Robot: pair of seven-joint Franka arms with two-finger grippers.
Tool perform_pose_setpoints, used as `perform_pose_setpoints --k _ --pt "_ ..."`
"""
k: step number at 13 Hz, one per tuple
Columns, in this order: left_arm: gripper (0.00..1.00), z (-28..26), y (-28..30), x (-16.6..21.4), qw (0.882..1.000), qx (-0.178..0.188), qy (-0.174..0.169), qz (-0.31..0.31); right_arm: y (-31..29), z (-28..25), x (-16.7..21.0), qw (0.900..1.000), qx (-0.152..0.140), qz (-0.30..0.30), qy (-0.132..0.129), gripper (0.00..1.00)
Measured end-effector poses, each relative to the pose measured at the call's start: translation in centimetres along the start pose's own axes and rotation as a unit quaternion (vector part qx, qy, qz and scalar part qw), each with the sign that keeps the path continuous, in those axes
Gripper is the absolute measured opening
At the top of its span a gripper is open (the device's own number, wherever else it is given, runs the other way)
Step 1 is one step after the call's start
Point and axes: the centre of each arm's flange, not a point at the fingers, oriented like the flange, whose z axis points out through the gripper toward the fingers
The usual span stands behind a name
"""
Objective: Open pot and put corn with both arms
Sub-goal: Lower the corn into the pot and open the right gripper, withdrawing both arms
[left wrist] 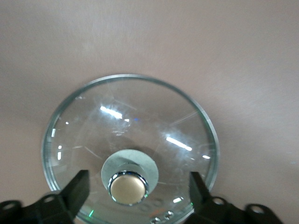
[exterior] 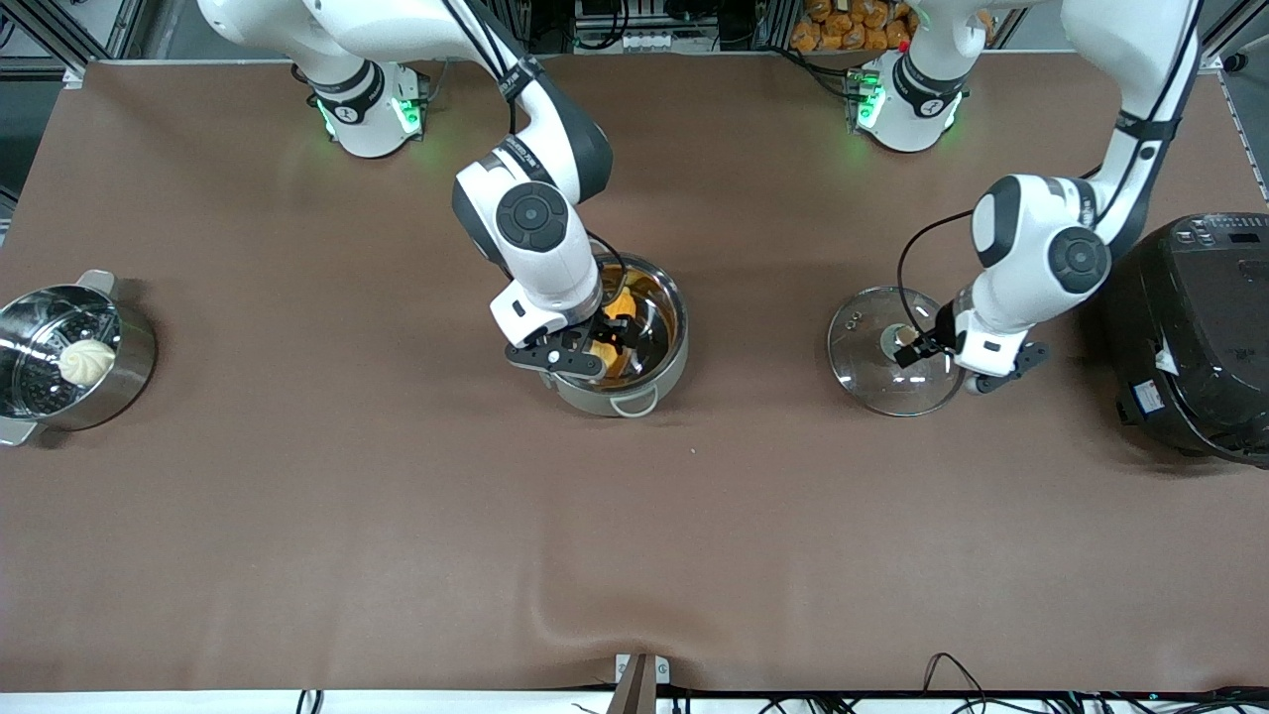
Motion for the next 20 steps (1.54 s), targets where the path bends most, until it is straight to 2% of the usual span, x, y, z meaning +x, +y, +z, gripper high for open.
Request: perform_pose_setpoints --k 2,4,8,11,15,18,20 --pt "1.0 -4.9 0.9 1.7 1.0 0.003 -0.009 0.0 1.7 -3.1 2.3 0.999 0.019 0.033 -0.007 1.0" --pt "1.0 -10.0 1.2 3.4 1.0 0.001 -0.01 0.01 6.1 -8.1 5.6 0.998 0.018 0.051 -0.015 1.0" --pt "1.0 -19.1 1.0 5.4 1.0 -0.002 -0.013 0.026 18.3 -17.8 10.4 0.999 0.008 -0.008 -0.042 1.0" --pt "1.0 -25.6 1.4 4.8 0.999 -0.003 -0.012 0.047 27.7 -21.2 14.0 0.998 -0.009 -0.06 -0.022 1.0" --pt "1.0 -31.8 0.7 2.5 0.997 -0.005 0.002 0.08 37.1 -23.7 16.1 0.993 -0.024 -0.118 -0.003 1.0" --pt "1.0 -33.9 -0.7 1.1 0.99 -0.001 0.002 0.138 41.9 -26.8 16.0 0.992 -0.018 -0.121 0.019 1.0" --pt "1.0 -34.3 -1.3 1.1 0.988 -0.001 0.004 0.157 43.1 -27.9 15.4 0.992 -0.026 -0.118 0.024 1.0"
